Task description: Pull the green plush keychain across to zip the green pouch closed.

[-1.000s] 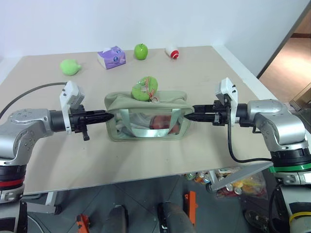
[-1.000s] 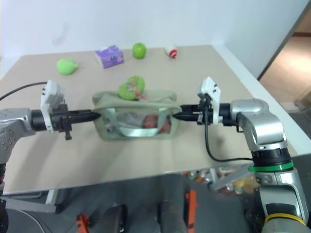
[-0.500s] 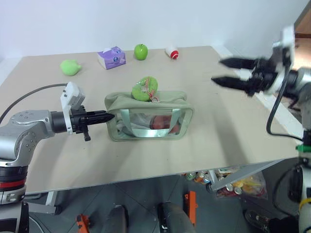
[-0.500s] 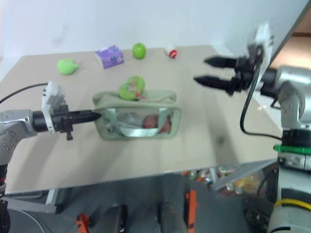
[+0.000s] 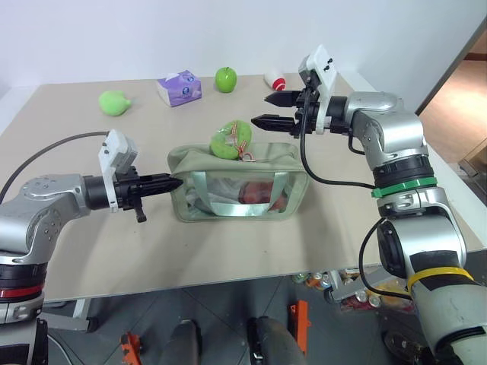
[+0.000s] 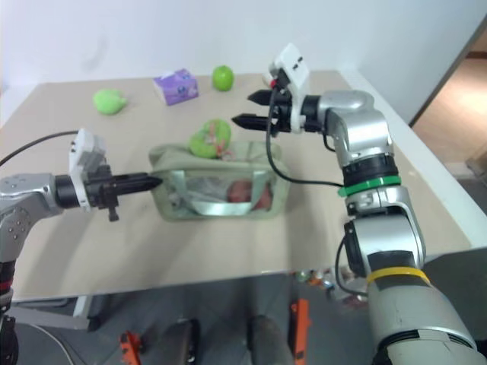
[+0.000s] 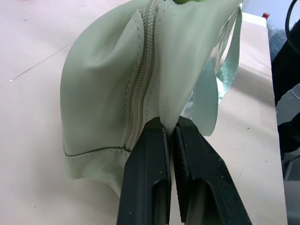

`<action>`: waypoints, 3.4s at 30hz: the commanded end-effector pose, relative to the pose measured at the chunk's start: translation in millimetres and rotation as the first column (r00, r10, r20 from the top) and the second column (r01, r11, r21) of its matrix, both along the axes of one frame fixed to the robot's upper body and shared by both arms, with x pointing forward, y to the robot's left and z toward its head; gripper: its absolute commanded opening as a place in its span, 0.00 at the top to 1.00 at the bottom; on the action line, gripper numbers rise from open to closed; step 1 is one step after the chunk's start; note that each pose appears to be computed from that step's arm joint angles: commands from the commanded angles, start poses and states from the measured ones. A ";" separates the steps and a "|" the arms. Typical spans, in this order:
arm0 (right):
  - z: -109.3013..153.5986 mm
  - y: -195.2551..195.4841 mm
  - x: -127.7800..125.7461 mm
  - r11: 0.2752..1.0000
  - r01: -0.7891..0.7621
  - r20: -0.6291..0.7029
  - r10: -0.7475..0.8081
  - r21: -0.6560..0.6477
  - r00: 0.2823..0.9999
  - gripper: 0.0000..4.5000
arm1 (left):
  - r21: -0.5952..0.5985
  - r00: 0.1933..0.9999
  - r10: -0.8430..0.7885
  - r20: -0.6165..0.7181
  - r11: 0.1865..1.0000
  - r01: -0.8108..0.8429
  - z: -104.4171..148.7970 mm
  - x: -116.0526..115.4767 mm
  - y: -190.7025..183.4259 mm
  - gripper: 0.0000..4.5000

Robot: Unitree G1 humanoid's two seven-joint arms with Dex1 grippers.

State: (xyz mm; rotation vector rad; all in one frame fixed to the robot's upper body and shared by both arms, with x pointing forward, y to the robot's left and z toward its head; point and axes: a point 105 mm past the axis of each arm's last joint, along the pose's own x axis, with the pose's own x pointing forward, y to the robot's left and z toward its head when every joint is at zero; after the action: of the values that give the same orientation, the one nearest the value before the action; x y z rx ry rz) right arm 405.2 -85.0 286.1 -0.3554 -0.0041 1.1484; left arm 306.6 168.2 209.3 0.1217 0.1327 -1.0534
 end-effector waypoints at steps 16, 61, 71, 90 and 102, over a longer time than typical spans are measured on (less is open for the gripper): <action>12.7 -9.4 -18.7 0.987 -0.160 -0.136 0.161 0.016 0.977 0.17 | 0.000 1.000 -0.016 0.004 1.000 0.016 -1.2 -7.4 -5.9 1.00; 32.5 -0.1 -17.3 0.973 -0.196 -0.157 0.213 0.119 0.964 0.99 | -0.006 0.998 -0.040 -0.044 0.999 0.040 -18.2 -9.0 -15.4 1.00; 14.8 -90.2 -43.7 0.991 -0.059 -0.004 0.059 -0.122 0.998 0.99 | -0.005 0.997 -0.043 -0.057 0.999 0.042 -21.7 -11.4 -15.7 1.00; -32.2 -158.9 -52.0 0.890 0.251 0.143 -0.211 -0.380 0.967 0.99 | -0.001 0.995 -0.067 -0.070 0.998 0.067 -20.5 -8.3 -17.5 1.00; -152.0 -118.1 -33.9 0.812 0.267 0.132 -0.233 -0.519 0.963 0.99 | -0.001 0.997 -0.048 -0.067 0.999 0.048 -19.3 -9.6 -13.6 1.00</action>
State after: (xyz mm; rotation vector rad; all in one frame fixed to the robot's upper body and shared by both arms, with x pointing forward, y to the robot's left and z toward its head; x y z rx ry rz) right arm 368.8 -199.7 143.3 -0.8203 0.2901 0.8890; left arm 298.9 154.1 197.0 0.0852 0.1505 -1.1102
